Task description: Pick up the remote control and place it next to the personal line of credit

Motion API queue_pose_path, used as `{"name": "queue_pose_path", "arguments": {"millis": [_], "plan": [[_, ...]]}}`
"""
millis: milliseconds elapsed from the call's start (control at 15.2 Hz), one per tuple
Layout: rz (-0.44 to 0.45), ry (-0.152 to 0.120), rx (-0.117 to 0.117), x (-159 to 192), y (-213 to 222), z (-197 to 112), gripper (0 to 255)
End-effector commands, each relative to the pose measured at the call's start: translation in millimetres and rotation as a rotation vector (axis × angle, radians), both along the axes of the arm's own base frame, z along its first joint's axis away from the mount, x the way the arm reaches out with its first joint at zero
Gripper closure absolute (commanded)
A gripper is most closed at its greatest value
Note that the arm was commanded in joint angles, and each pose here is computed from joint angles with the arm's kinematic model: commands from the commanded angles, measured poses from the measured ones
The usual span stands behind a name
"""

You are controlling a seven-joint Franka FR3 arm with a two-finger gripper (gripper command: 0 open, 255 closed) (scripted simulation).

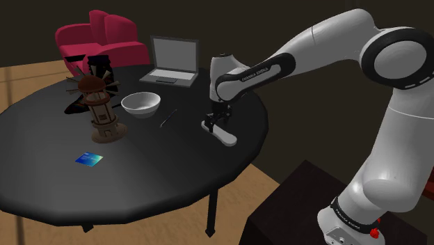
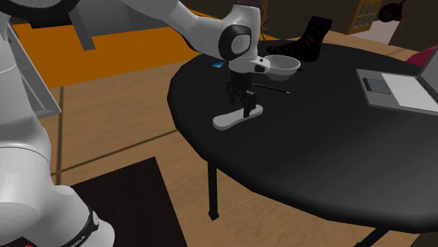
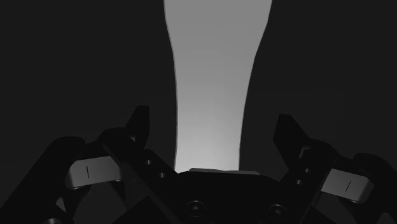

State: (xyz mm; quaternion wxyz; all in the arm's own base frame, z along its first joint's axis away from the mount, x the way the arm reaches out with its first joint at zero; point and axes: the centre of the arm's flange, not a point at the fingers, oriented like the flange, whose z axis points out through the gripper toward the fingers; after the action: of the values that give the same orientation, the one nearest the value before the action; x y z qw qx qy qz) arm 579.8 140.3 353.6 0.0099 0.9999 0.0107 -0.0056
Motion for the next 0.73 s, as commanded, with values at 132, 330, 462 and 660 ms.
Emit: {"name": "queue_pose_path", "arguments": {"millis": [132,330,462,660], "plan": [[0.0,-0.001,0.0,-0.3,-1.0,-20.1,0],[0.0,-0.001,0.0,-0.3,-1.0,-23.1,0],[0.0,-0.001,0.0,-0.3,-1.0,-23.1,0],[0.0,-0.001,0.0,-0.3,-1.0,-23.1,0]]}}
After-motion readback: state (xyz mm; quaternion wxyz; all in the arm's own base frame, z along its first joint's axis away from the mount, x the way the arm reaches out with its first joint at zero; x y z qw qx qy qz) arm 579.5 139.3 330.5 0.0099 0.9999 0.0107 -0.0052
